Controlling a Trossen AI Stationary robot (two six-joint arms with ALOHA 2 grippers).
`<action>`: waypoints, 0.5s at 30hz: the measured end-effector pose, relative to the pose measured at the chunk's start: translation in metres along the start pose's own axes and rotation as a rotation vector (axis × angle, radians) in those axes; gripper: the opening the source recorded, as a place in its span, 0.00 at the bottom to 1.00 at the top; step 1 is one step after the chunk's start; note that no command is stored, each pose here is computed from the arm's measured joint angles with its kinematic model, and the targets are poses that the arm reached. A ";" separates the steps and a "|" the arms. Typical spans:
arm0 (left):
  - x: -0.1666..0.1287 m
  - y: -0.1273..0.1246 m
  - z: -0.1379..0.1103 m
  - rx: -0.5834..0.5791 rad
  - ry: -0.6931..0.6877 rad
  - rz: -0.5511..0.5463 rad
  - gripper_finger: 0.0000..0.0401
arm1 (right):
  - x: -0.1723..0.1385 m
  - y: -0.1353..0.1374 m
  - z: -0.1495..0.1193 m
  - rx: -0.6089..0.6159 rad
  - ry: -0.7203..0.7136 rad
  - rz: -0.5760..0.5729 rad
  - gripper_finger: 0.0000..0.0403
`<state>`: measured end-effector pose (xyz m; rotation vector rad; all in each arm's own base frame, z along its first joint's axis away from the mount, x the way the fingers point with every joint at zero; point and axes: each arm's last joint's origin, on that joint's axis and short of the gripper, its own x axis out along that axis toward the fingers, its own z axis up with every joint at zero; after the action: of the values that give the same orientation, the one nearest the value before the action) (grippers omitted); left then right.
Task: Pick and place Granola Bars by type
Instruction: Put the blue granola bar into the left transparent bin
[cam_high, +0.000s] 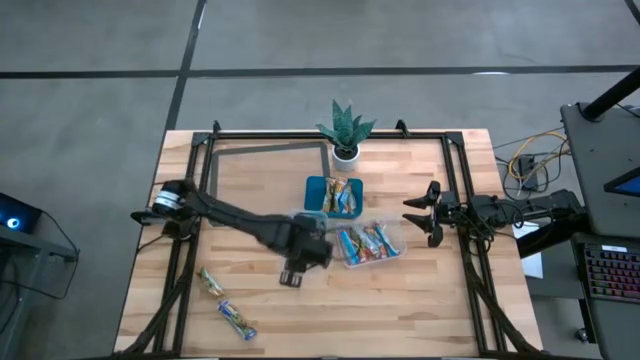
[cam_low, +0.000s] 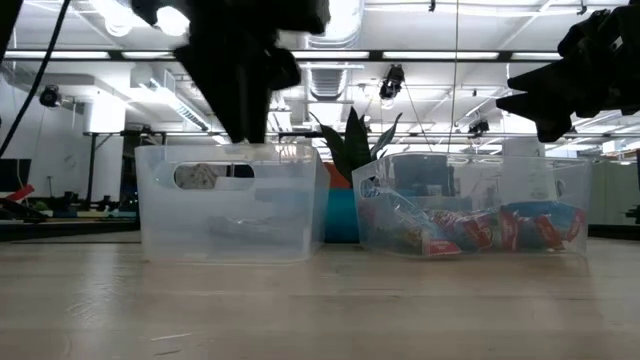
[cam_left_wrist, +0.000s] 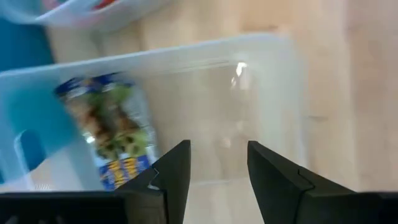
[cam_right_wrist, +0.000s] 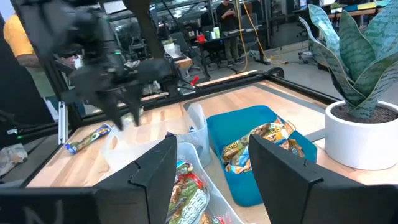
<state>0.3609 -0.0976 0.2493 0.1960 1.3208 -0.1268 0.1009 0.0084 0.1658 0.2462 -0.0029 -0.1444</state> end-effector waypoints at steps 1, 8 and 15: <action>-0.002 -0.008 -0.001 0.035 -0.004 -0.005 0.35 | 0.000 0.000 0.000 0.000 0.000 0.000 0.47; -0.020 -0.053 -0.015 0.184 -0.026 -0.052 0.35 | 0.000 0.000 0.000 0.000 0.000 0.000 0.47; -0.033 -0.095 -0.040 0.307 -0.023 -0.082 0.35 | 0.000 0.000 0.000 0.000 0.000 -0.001 0.47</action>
<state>0.2953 -0.1821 0.2650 0.3993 1.2820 -0.4012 0.1009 0.0084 0.1659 0.2462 -0.0027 -0.1452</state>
